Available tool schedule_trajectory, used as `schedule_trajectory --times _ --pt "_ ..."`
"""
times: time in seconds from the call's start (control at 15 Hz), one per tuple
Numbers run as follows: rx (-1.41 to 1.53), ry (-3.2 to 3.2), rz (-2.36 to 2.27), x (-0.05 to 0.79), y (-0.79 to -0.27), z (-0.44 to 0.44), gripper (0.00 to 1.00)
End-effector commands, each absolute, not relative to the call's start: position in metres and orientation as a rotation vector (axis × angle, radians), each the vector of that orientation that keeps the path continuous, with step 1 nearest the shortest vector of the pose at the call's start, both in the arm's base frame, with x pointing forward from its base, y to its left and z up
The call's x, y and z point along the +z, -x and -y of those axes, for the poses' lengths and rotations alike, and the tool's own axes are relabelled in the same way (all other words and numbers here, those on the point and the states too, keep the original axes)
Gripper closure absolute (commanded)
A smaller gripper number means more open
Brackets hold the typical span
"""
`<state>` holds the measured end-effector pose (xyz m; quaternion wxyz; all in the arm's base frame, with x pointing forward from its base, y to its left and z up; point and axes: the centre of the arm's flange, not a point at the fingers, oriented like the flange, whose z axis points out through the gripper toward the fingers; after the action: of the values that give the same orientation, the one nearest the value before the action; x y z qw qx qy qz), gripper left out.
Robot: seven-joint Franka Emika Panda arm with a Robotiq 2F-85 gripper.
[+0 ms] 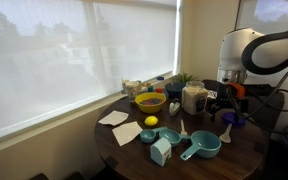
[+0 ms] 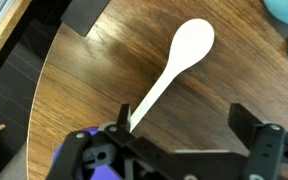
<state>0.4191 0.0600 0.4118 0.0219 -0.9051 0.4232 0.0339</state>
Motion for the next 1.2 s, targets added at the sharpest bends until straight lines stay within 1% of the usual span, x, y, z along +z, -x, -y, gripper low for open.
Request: schedule_trajectory --times 0.0,0.87,0.93,1.0,1.07,1.13 --pt "0.086 2.755 -1.403 0.408 -0.418 -0.057 0.0" --pt "0.102 2.683 -1.543 0.38 -0.413 -0.033 0.0" --pt "0.097 2.676 -1.545 0.378 -0.412 -0.032 0.07" --pt "0.091 2.67 -1.546 0.377 -0.412 -0.03 0.16" --pt "0.088 2.664 -1.548 0.376 -0.412 -0.03 0.34" --pt "0.084 2.662 -1.547 0.375 -0.412 -0.029 0.41"
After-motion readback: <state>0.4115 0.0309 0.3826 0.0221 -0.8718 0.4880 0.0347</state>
